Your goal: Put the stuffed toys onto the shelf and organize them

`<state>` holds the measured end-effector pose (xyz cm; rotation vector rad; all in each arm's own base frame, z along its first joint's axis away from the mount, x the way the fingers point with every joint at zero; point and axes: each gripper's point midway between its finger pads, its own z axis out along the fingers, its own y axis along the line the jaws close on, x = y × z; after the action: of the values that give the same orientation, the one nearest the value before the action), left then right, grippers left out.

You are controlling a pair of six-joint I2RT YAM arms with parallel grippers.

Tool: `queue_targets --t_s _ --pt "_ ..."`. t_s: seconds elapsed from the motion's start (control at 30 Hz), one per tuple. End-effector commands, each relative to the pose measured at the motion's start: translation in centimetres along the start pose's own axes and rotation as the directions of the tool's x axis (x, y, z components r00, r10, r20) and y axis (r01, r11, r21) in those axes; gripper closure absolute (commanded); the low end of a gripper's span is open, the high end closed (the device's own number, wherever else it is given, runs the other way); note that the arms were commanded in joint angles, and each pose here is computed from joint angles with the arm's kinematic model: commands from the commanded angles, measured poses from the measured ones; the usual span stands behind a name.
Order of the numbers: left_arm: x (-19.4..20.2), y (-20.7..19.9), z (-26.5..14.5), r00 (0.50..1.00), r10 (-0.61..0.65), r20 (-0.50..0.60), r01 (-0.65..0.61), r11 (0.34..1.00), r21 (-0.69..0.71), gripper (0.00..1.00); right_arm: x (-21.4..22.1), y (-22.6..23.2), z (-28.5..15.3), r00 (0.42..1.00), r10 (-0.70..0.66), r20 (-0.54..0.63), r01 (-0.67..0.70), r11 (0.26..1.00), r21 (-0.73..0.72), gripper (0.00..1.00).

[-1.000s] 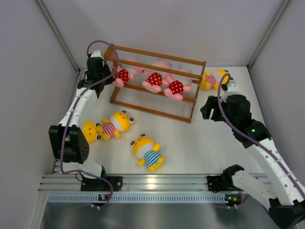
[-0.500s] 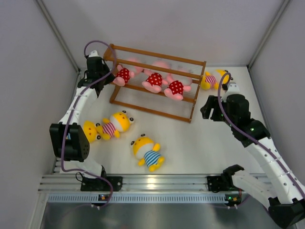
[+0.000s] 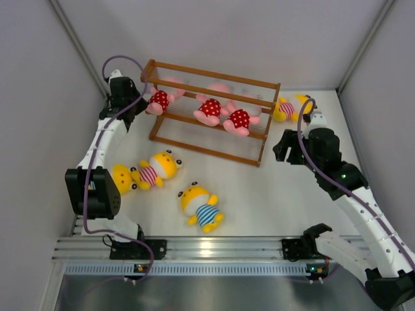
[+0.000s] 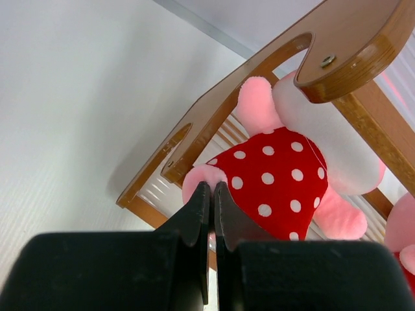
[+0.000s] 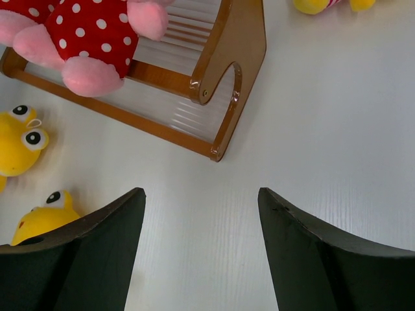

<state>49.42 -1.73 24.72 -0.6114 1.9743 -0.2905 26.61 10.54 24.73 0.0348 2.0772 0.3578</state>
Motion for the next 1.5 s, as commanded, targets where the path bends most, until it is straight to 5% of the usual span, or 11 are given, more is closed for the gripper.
queue_targets --t_s 0.0,0.33,0.77,1.2,1.47 --pt "-1.9 -1.7 -1.4 0.998 -0.022 0.057 0.017 0.997 0.074 1.00 -1.8 0.2 -0.9 0.998 0.017 0.056 -0.017 1.000 -0.007 0.29" --pt "1.5 -4.2 -1.0 0.999 0.018 -0.042 -0.009 0.980 0.198 1.00 -1.3 0.2 -0.6 0.999 0.028 0.034 -0.027 1.000 -0.012 0.29" --pt "0.1 -1.8 -2.0 0.996 0.074 0.039 -0.077 0.994 0.073 0.45 -0.2 -1.9 0.0 0.998 0.056 -0.006 -0.055 0.995 0.078 0.24" --pt "-2.2 -2.5 -5.4 0.969 0.232 0.086 -0.239 0.966 0.095 0.19 -6.1 -9.7 6.4 0.901 0.415 0.124 -0.419 0.908 0.009 0.22" --pt "-2.2 -2.3 -10.2 0.871 0.486 0.069 -0.491 0.859 0.147 0.11 -10.3 -19.9 15.5 0.857 0.471 0.209 -0.504 0.852 0.144 0.22"
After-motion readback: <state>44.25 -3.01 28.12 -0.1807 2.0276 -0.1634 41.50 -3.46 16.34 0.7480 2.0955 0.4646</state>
